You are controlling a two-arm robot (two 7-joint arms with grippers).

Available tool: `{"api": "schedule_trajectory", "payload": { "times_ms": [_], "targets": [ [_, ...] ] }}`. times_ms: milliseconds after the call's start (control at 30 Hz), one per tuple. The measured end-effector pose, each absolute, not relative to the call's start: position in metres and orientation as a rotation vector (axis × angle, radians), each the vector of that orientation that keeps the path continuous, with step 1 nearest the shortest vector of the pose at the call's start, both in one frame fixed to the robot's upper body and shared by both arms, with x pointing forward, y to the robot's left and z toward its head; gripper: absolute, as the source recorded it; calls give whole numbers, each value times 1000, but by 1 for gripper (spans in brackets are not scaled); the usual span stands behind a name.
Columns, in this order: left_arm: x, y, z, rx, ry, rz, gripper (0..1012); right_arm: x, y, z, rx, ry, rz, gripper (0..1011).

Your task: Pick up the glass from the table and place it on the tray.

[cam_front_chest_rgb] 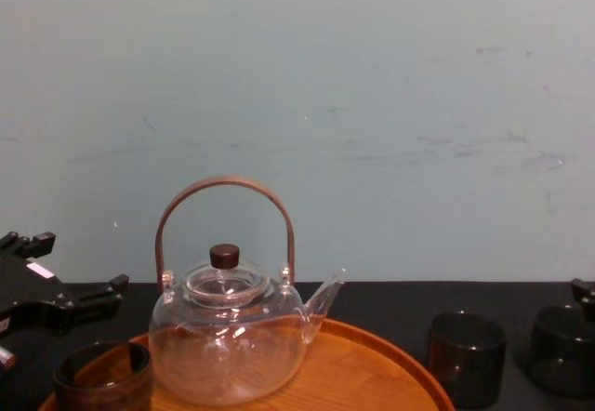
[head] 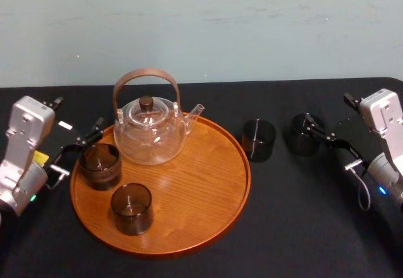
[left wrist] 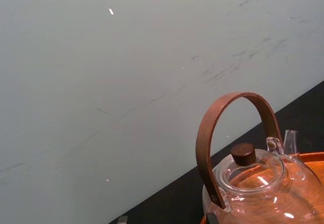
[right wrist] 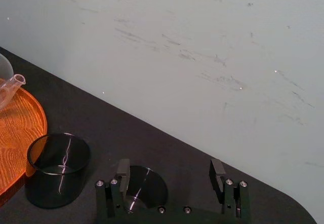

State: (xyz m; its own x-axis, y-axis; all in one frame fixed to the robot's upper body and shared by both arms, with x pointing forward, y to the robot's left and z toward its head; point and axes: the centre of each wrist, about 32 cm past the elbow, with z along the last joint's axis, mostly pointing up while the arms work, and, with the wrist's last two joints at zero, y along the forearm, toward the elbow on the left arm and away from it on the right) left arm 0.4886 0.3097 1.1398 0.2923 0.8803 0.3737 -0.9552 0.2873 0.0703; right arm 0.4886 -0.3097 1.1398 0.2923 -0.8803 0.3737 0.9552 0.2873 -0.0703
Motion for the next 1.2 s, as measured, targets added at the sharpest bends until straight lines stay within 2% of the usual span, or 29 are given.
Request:
{"api": "schedule_trajectory", "payload": {
  "times_ms": [1200],
  "targets": [
    [489,310,1140,305,-285,1248,1001,489,-310,1140,-304,-285,-1248,1002]
  ]
}}
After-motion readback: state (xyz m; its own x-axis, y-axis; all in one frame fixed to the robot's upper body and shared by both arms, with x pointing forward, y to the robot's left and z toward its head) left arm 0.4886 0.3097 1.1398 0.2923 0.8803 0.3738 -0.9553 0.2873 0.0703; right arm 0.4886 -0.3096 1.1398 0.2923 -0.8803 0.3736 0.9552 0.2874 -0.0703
